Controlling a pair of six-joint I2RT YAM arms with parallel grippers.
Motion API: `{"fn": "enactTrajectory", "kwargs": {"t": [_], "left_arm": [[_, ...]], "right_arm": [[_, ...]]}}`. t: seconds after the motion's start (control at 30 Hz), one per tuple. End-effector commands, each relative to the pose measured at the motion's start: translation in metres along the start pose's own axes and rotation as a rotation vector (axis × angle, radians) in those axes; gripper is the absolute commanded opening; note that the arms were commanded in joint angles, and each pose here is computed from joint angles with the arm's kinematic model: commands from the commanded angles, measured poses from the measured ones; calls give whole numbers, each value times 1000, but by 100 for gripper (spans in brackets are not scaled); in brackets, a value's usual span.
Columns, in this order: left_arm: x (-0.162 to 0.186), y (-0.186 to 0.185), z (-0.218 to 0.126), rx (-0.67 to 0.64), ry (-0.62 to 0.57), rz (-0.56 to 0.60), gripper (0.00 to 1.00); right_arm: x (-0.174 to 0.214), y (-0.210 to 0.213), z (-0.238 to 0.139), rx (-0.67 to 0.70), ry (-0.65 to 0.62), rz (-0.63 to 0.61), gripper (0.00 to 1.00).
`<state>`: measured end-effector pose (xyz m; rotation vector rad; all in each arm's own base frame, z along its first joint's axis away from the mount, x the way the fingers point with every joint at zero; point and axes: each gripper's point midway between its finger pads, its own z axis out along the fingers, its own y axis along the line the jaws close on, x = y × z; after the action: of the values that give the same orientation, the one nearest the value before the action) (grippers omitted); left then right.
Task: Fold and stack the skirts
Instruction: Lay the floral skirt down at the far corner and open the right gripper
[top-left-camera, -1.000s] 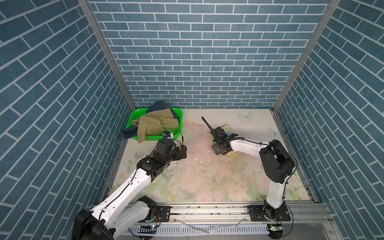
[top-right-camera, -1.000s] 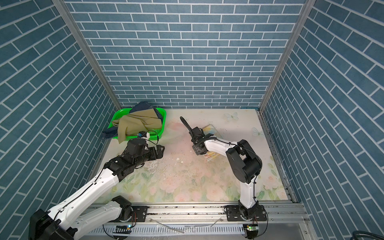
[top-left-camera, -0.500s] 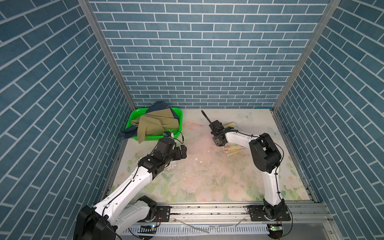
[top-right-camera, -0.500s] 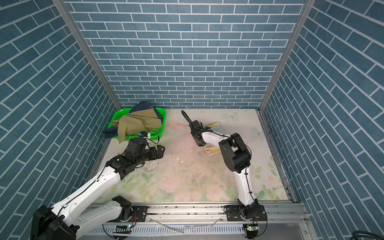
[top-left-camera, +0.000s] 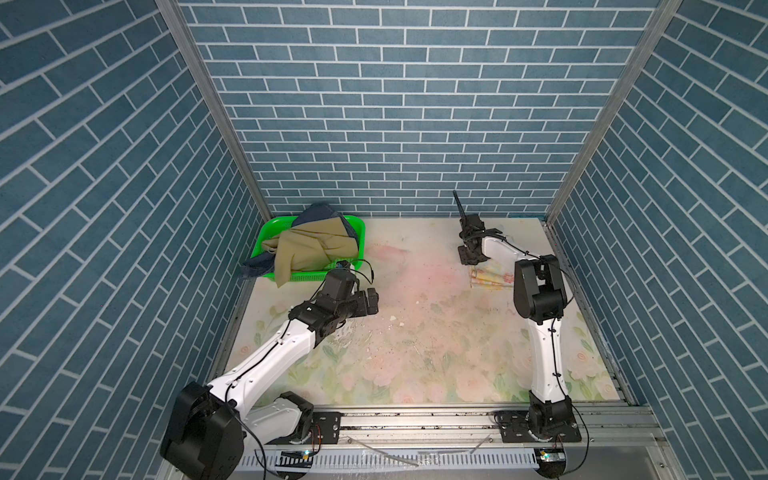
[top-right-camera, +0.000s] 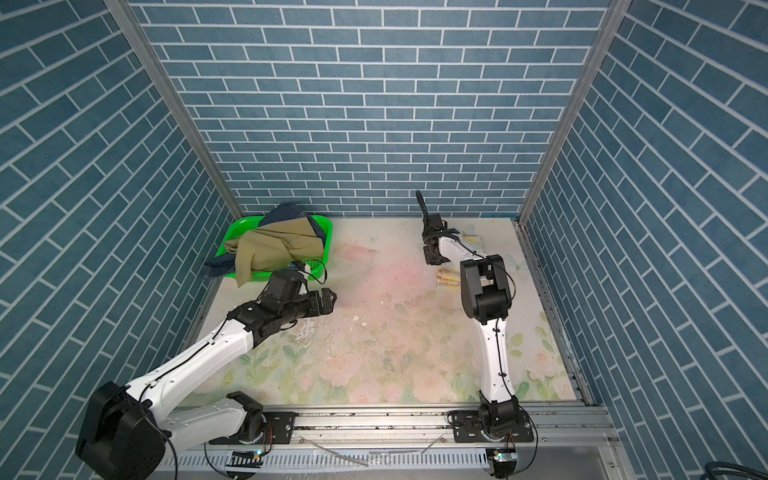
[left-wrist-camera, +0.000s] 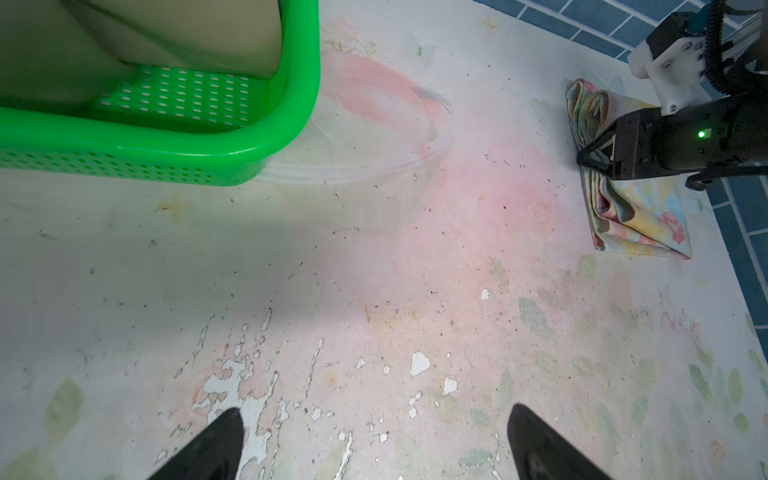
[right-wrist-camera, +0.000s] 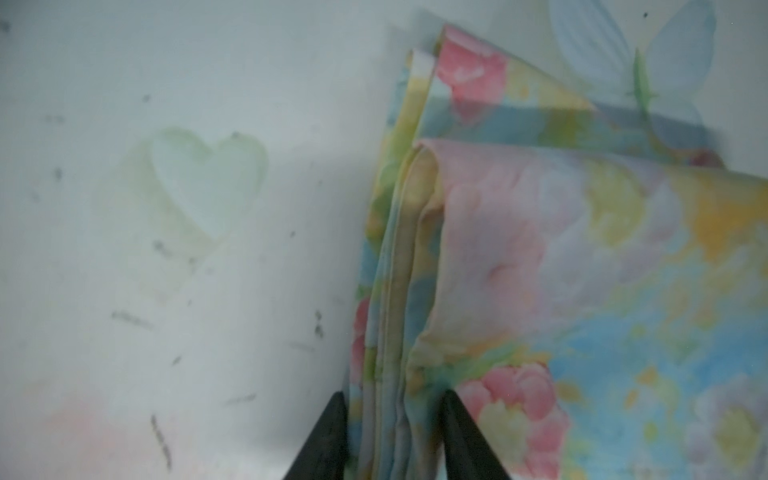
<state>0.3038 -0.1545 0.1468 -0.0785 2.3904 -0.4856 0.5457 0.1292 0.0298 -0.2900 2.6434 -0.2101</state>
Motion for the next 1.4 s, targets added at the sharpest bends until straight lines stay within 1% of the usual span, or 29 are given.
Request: {"fn": "enactTrajectory", "kwargs": {"t": [0.0, 0.13, 0.27, 0.37, 0.4, 0.43, 0.53, 0.67, 0.77, 0.9, 1.0, 1.17, 1.37], "left_arm": [[-16, -10, -1, 37, -37, 13, 100], [-16, -10, 2, 39, -32, 12, 100], [-15, -10, 3, 43, -27, 6, 100], [-14, -9, 2, 46, -32, 0, 100], [-14, -9, 1, 48, -33, -2, 100], [-14, -9, 1, 49, -34, -5, 100], [-14, -12, 0, 61, -27, -8, 100], [-14, -13, -3, 62, -23, -4, 100], [-13, -12, -4, 65, -29, -6, 100], [-11, -14, -1, 76, -24, -11, 100], [-12, -14, -1, 80, -28, -11, 100], [-12, -14, -2, 80, -31, -11, 100], [-15, -16, -6, 82, -35, -6, 100]], "right_arm": [[41, 11, 29, -89, 202, 0, 37], [28, 8, 29, -115, 210, 6, 37], [16, -1, 14, -85, 186, -44, 40], [19, -6, 0, -82, 188, -85, 49], [21, -6, -6, -87, 180, -95, 56], [20, -6, -15, -93, 160, -96, 61], [23, -6, -39, -115, 111, -100, 70], [31, -10, -65, -111, 69, -146, 75], [37, -8, -71, -127, 40, -165, 77], [34, -1, -78, -147, 24, -152, 80], [36, 1, -73, -140, 49, -148, 80], [40, 4, -55, -101, 91, -196, 81], [59, -9, -24, -19, 193, -316, 77]]}}
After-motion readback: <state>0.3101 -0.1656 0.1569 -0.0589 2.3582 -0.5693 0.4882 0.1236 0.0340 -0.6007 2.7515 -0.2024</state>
